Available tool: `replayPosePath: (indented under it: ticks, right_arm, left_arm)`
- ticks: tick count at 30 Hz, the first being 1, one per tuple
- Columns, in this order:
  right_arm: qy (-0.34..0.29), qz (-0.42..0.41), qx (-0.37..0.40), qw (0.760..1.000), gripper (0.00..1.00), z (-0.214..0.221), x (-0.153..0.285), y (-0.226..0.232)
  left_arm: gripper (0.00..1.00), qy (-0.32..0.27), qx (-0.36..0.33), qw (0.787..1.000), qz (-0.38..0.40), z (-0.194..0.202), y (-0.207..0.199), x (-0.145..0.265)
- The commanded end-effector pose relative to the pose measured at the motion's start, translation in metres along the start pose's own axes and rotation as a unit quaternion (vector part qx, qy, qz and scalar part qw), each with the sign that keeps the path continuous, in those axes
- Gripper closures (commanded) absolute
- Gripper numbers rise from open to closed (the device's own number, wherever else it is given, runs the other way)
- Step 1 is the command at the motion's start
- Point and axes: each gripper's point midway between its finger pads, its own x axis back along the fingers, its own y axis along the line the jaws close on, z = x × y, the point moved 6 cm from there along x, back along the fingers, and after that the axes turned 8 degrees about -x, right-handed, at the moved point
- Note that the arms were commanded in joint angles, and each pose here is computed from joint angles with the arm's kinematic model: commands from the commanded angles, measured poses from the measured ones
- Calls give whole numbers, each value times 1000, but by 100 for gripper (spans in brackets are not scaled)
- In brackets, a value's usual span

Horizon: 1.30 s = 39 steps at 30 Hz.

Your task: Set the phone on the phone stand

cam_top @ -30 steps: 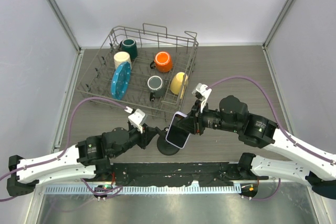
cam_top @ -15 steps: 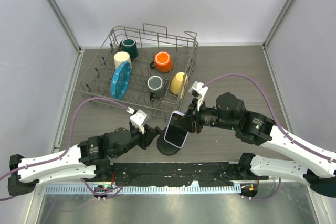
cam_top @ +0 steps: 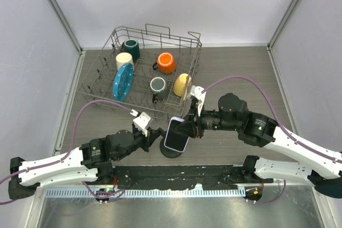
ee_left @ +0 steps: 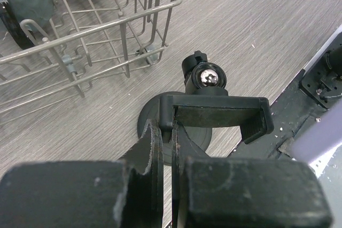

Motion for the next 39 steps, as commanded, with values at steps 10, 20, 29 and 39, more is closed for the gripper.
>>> replayPosePath:
  ticks: [10, 20, 29, 39]
  right_arm:
    - [-13, -238, 274, 932, 99, -1, -52, 42]
    - [8, -277, 313, 908, 99, 18, -93, 27]
    - [12, -303, 302, 904, 99, 18, -98, 9]
    - [35, -289, 295, 910, 99, 18, -102, -13]
  left_arm:
    - [100, -42, 14, 998, 43, -10, -7, 8]
    - [100, -34, -13, 996, 80, -12, -19, -1]
    - [100, -50, -20, 994, 95, -12, -17, 9]
    - [100, -46, -27, 992, 111, -11, -22, 6]
